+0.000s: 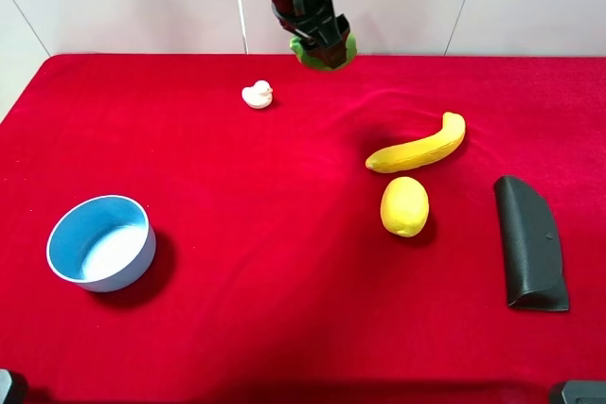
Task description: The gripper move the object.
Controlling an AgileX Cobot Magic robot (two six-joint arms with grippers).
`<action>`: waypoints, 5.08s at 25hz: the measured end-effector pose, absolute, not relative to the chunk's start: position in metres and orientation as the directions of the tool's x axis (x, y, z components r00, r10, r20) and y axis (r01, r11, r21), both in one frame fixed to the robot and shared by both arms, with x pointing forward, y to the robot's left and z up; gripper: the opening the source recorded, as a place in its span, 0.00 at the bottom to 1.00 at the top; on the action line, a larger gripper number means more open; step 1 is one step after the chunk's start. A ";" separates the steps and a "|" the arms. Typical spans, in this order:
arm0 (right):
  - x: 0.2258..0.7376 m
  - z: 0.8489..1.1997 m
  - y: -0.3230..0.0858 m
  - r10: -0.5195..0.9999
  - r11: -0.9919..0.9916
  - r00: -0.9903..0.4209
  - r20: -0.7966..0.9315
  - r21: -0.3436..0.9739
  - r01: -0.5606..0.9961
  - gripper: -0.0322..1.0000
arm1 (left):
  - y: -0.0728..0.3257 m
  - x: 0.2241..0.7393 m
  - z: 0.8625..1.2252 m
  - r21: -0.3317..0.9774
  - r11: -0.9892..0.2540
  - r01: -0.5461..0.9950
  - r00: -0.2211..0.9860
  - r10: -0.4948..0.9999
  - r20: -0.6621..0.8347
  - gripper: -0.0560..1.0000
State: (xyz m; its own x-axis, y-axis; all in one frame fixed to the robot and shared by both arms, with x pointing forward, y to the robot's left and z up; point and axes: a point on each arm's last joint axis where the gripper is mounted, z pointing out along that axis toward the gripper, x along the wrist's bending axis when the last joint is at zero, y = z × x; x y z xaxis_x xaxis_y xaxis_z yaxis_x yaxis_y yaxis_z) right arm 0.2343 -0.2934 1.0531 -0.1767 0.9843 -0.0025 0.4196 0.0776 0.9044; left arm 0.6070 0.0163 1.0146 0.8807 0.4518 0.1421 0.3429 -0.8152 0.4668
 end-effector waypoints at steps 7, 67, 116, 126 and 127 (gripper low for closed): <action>0.234 1.053 -0.293 0.984 0.077 -0.177 -0.002 0.904 0.420 0.70 | 0.035 0.578 1.017 0.422 -0.832 0.360 0.889 0.444 0.116 0.64; 0.234 1.053 -0.293 0.983 0.073 -0.182 0.005 0.905 0.420 0.70 | 0.083 0.474 0.889 0.241 -0.855 0.460 0.877 0.479 0.025 0.64; 0.234 1.053 -0.293 0.983 0.073 -0.182 0.005 0.905 0.420 0.70 | 0.083 0.474 0.882 0.250 -0.854 0.455 0.878 0.478 0.035 0.99; 0.234 1.053 -0.293 0.983 0.073 -0.182 0.005 0.905 0.420 0.70 | 0.082 0.475 0.883 0.263 -0.848 0.460 0.873 0.485 0.039 0.99; 0.234 1.053 -0.293 0.983 0.073 -0.182 0.005 0.905 0.420 0.70 | 0.082 0.475 0.885 0.268 -0.847 0.459 0.873 0.486 0.040 0.99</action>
